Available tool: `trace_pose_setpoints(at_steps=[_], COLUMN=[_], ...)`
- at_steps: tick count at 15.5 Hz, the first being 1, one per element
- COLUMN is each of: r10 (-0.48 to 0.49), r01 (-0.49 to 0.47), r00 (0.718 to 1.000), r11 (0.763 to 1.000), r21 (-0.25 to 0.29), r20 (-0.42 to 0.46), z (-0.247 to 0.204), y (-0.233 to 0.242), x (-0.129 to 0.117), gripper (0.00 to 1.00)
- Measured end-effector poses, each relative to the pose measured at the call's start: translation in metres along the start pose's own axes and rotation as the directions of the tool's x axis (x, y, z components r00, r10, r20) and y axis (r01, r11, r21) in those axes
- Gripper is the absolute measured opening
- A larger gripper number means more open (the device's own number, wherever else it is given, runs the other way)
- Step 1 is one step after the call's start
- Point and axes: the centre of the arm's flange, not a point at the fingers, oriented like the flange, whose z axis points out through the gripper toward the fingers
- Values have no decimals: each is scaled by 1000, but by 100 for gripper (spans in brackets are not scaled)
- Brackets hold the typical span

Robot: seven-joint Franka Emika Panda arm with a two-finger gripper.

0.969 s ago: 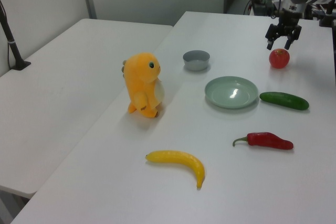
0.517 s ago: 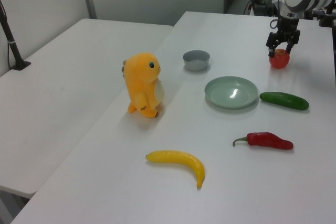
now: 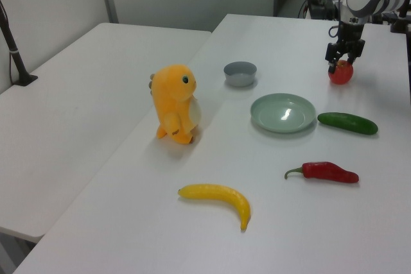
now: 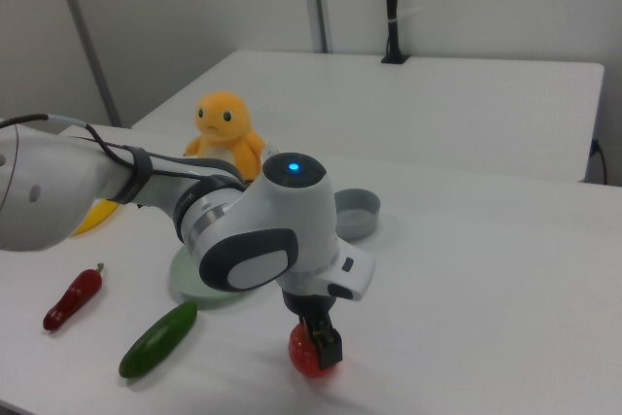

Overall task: Put the red apple in the bowl
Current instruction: 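Lower the gripper around the red apple and close it, then lift the red apple and carry it over the grey bowl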

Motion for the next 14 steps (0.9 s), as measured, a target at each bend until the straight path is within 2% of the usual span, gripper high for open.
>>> trace_pose_setpoints(at_steps=[4,8,10,14], r10=[-1,-18,-39,-13], r01=[1,19,41,21], r00=[1000,998,994,991], r11=[1000,1000,999,998], r21=[1,11,21,57], r20=[-5,-63,-99,-135], z=[-2,-27,-42,-45], y=[-1,-13,-38,-113], x=[1,18,28,54], gripper=[79,79,79,79])
